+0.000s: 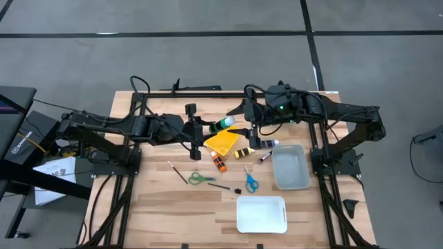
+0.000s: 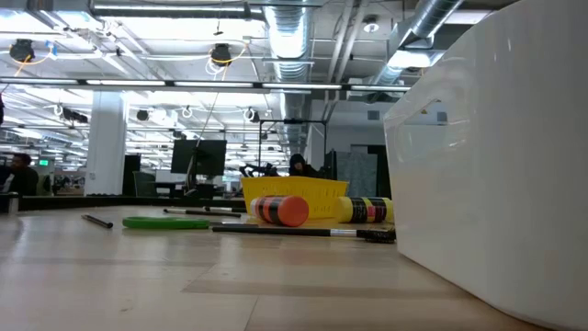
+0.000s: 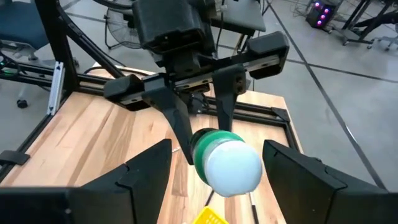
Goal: Pick & Place Paint Supplies
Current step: Put the green paint bottle into the yellow bin
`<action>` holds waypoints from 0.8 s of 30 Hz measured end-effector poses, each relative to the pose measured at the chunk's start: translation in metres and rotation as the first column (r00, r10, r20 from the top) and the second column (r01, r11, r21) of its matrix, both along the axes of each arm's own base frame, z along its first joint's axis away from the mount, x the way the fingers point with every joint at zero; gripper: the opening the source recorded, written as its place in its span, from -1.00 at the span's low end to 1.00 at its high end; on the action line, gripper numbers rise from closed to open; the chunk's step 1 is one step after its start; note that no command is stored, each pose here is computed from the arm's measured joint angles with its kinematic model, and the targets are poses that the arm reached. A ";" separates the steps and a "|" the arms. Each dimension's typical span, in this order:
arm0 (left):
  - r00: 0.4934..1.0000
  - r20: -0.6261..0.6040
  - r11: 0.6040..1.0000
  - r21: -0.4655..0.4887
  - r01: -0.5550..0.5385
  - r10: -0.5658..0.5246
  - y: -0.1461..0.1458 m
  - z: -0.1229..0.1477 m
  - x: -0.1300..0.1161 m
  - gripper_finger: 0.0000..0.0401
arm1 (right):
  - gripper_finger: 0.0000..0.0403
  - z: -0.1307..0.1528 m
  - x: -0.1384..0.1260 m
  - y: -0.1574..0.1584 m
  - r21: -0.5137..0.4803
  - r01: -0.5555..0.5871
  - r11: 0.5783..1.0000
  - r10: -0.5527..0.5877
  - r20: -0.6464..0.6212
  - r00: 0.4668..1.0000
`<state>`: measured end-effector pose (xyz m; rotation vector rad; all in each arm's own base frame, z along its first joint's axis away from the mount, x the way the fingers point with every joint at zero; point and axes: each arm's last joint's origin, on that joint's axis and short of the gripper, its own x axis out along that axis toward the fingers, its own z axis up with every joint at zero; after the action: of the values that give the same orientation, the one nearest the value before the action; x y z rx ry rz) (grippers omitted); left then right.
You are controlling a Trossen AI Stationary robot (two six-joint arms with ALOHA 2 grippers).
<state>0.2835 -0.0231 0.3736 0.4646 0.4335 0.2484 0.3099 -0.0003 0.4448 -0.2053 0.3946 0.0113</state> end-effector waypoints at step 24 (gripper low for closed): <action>0.997 -0.067 0.998 -0.053 -0.031 0.028 0.001 -0.007 -0.004 -0.15 | -0.46 0.000 -0.002 -0.007 0.138 0.084 0.987 -0.083 -0.013 0.996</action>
<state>0.2794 -0.0225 0.3662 0.4151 0.5109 0.2497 0.3075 -0.0074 0.4444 -0.0517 0.4073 -0.0432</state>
